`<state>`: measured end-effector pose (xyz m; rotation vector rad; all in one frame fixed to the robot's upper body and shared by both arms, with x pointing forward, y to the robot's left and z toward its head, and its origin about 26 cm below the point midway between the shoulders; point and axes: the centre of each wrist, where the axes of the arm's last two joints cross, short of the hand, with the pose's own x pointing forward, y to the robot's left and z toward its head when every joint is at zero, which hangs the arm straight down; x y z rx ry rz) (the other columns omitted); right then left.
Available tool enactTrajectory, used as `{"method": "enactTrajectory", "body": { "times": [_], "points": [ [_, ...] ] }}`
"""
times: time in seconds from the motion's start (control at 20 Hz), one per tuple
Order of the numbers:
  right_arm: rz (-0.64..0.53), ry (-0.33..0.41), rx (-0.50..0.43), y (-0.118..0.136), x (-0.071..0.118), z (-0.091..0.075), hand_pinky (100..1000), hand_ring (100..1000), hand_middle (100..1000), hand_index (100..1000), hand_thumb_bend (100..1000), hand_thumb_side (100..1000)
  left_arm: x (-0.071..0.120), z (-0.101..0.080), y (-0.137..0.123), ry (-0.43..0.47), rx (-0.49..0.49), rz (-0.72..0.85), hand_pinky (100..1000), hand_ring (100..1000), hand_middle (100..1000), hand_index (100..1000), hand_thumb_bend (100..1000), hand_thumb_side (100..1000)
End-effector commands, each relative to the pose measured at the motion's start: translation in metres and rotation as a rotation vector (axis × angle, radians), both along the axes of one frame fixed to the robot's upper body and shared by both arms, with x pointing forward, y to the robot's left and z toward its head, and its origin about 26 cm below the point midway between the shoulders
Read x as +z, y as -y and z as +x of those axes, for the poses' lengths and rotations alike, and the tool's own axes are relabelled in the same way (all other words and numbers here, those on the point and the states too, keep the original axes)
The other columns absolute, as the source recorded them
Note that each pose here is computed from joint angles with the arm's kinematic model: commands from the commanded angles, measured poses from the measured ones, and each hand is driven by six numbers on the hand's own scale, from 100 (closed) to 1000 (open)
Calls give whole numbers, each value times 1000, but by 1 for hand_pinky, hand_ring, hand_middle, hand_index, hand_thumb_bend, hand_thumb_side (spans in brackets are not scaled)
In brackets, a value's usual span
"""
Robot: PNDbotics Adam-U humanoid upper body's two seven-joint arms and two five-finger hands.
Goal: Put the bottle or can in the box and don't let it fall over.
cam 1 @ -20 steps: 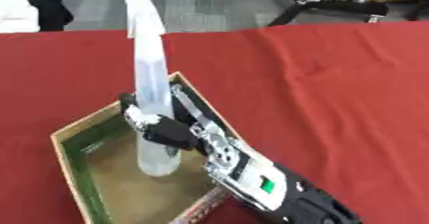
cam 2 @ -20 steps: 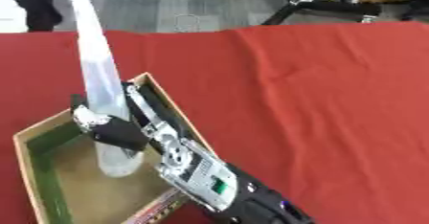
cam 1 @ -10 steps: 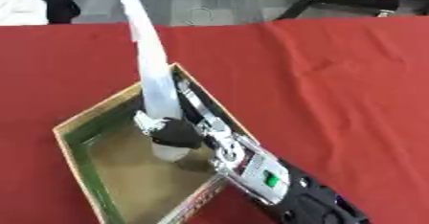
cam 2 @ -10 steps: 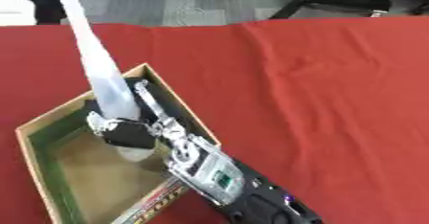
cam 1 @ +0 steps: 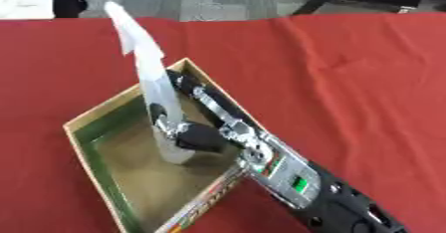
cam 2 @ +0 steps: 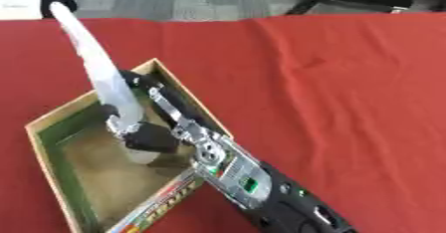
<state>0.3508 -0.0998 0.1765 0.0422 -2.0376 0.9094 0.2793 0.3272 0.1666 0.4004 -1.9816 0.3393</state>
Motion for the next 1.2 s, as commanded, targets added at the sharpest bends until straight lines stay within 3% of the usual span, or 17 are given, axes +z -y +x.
{"method": "enactTrajectory", "body": {
  "times": [0.05,0.75,0.9,1.05,1.2],
  "points": [
    [-3,12,11,6,20,-7,1000,1000,828,991,100,607,9,-3,-4,24,6,38,729,944,788,725,122,839],
    [-19,-39,-23,44,42,-24,999,1000,835,991,100,641,7,-6,-7,7,8,51,731,945,787,725,122,839],
    [4,-19,-48,53,47,-30,1000,1000,847,992,100,729,6,-6,-7,3,10,53,731,945,787,725,122,838],
    [19,-19,-46,62,49,-36,1000,1000,865,990,100,875,6,-6,-7,1,6,55,732,945,787,725,123,839],
    [38,-22,-52,74,50,-41,1000,1000,877,989,100,872,5,-6,-7,0,4,57,733,945,787,726,122,840]
  ]
}}
